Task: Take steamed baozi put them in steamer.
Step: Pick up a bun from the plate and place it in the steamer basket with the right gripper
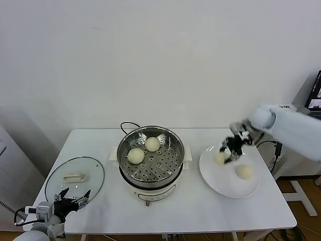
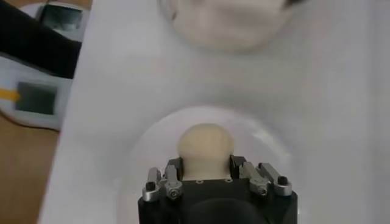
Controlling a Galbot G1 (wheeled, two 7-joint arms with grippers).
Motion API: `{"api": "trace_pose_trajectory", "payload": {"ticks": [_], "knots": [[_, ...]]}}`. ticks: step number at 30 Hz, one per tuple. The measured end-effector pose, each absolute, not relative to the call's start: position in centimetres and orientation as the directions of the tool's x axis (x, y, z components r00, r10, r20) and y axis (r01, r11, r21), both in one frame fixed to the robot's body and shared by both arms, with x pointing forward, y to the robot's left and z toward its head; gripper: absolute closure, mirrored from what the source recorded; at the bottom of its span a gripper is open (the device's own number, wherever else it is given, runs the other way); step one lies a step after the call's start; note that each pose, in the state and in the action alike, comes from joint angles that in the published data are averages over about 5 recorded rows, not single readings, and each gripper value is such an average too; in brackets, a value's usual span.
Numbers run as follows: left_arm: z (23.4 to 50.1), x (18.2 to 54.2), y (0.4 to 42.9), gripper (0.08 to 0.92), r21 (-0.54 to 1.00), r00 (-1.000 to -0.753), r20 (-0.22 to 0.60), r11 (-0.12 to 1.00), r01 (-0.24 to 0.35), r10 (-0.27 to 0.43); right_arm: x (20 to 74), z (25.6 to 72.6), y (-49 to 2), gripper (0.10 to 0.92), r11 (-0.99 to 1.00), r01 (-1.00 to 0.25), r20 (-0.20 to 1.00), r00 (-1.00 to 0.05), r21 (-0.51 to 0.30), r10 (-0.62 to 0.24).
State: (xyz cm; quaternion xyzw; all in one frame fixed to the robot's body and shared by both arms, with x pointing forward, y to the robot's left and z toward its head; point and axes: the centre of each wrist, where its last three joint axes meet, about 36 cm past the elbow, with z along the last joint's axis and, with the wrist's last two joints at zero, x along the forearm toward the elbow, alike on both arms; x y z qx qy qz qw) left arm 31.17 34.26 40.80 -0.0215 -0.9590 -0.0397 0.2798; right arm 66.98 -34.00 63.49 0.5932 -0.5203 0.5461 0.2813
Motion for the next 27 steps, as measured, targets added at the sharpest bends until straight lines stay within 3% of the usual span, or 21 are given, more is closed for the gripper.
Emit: {"api": "trace_pose_trajectory", "payload": {"ticks": [7,14,27], "knots": [[40.9,31.3,34.2,0.177,0.064,-0.844,0.537,0.996,0.067,0.023,68.0,68.9,-27.5,0.547,-0.508,-0.781,0.903,-0.164,-0.365,-0.397],[40.9,31.3,34.2,0.177,0.066,-0.843,0.537,0.995,0.069,0.023,67.9,70.6,-20.1,0.547,-0.693,-0.572,0.877,-0.106,-0.439,-0.468],[40.8,31.3,34.4,0.177,0.07,-0.843,0.537,0.995,0.068,0.02,65.1,67.7,-9.7,0.547,-0.89,-0.15,0.894,0.066,-0.43,-0.443]]}}
